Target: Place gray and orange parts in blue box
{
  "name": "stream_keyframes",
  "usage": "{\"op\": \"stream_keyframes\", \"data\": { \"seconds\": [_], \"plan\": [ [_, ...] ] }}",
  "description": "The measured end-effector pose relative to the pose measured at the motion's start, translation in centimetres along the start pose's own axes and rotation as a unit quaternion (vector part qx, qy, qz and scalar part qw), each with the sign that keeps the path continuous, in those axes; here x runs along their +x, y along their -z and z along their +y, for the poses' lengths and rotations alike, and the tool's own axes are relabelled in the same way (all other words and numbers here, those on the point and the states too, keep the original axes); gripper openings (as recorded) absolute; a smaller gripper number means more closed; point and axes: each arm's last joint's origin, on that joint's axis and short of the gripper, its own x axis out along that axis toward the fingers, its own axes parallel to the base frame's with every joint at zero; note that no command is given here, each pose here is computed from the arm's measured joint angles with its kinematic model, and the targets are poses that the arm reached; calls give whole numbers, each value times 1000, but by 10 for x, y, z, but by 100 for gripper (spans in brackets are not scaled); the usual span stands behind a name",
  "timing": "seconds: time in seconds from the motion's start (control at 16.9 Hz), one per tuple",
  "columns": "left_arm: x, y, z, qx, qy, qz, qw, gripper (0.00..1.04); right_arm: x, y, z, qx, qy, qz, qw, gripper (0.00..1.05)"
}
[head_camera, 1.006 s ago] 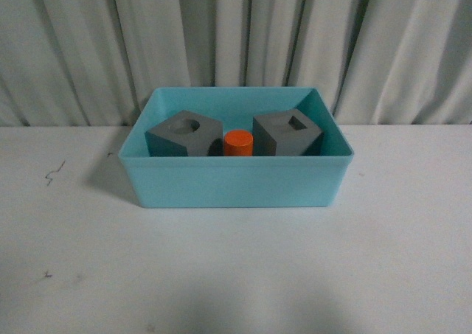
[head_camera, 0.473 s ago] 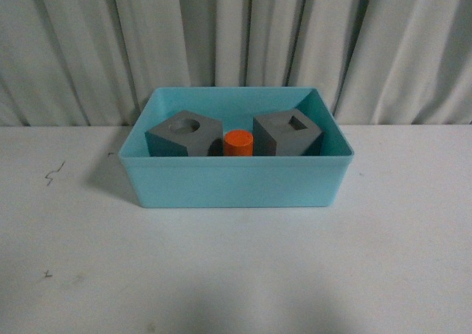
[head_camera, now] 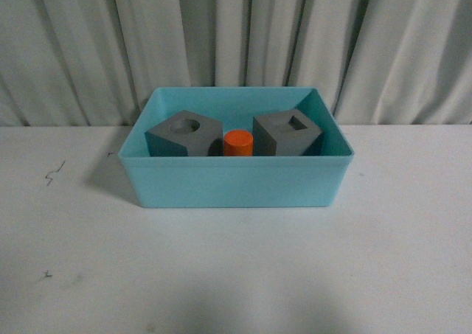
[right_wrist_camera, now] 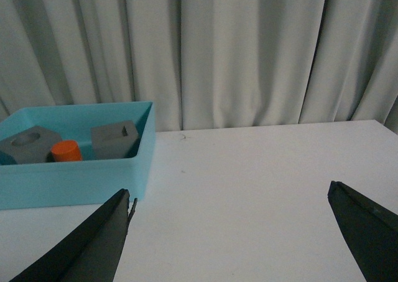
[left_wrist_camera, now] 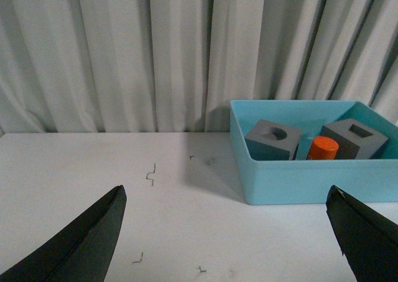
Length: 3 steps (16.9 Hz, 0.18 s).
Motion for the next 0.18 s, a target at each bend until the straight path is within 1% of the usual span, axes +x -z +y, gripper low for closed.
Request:
{"op": "stream_keyframes", "data": {
  "seconds": [0.18],
  "plan": [
    [0,0,0,0,0,0,1000,98,0,0,0,0,0,0,1000,98]
  ]
}}
